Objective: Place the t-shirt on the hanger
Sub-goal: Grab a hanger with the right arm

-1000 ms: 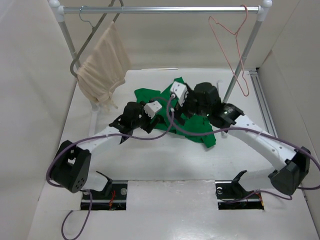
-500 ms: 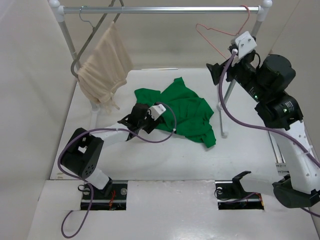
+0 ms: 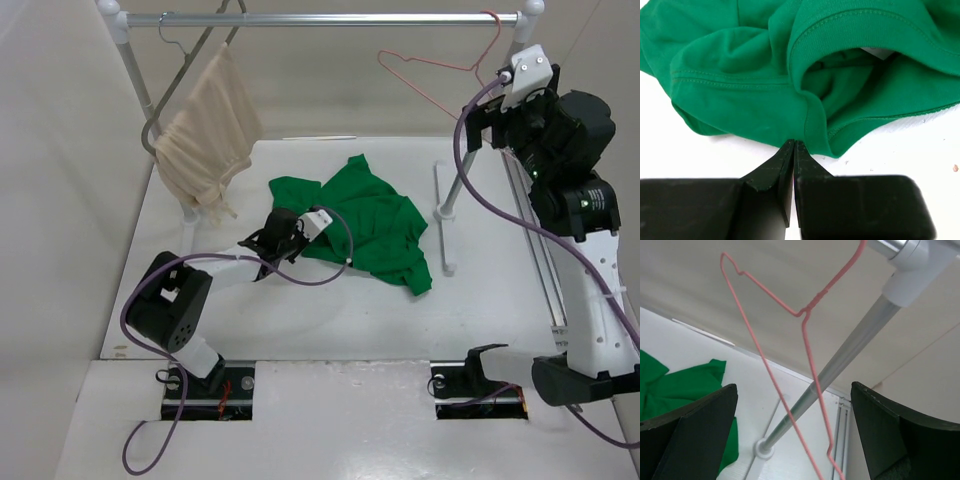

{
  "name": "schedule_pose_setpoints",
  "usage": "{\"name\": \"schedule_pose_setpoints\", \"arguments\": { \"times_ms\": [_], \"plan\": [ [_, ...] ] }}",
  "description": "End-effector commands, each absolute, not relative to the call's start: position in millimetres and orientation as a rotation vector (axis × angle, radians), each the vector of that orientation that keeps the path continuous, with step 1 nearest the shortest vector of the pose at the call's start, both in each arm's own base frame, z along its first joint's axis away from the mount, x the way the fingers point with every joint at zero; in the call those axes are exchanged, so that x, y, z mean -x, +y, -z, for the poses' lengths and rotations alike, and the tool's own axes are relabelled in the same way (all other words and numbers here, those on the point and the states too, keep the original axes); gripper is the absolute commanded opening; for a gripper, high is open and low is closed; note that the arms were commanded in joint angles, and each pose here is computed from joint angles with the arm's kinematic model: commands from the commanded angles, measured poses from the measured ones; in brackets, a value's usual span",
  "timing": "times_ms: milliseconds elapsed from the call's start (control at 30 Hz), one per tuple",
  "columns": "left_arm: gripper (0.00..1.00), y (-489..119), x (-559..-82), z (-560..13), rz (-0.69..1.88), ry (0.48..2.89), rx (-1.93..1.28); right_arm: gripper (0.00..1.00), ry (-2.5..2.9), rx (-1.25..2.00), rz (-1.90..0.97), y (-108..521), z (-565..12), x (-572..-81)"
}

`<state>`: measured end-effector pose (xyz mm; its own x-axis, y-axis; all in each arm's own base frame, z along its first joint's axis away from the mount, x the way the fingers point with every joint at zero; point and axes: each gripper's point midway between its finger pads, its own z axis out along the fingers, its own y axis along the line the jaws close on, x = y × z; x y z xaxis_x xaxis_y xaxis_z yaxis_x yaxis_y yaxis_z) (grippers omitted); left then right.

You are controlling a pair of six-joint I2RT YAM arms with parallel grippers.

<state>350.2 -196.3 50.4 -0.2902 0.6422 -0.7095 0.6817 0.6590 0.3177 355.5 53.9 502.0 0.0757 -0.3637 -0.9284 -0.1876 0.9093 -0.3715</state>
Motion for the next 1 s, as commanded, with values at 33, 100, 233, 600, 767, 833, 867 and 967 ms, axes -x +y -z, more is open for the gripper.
{"name": "schedule_pose_setpoints", "arguments": {
  "times_ms": [33,100,233,600,767,833,867,967],
  "plan": [
    [0.0,-208,-362,-87,0.08,1.96,-0.995,0.99,1.449,0.499,0.137,46,-524,-374],
    [0.0,-206,-358,-86,0.081,2.005,-1.007,0.99,1.442,0.537,0.14,43,-529,-381],
    [0.0,-208,-348,-98,0.13,2.038,-1.023,0.97,1.467,0.545,0.133,33,-518,-400],
    [0.0,-211,-325,-117,0.224,2.072,-1.071,0.53,1.425,0.687,-0.027,51,-489,-425],
    [0.0,-216,-323,-126,0.262,2.055,-1.081,0.28,1.382,0.715,-0.048,58,-490,-416],
    [0.0,-217,-323,-124,0.266,2.069,-1.075,0.28,1.391,0.715,-0.052,58,-488,-416],
    [0.0,-218,-322,-125,0.277,2.067,-1.08,0.28,1.379,0.722,-0.055,60,-491,-412],
    [0.0,-220,-326,-126,0.277,2.06,-1.077,0.28,1.4,0.716,-0.055,56,-485,-413]
  ]
}}
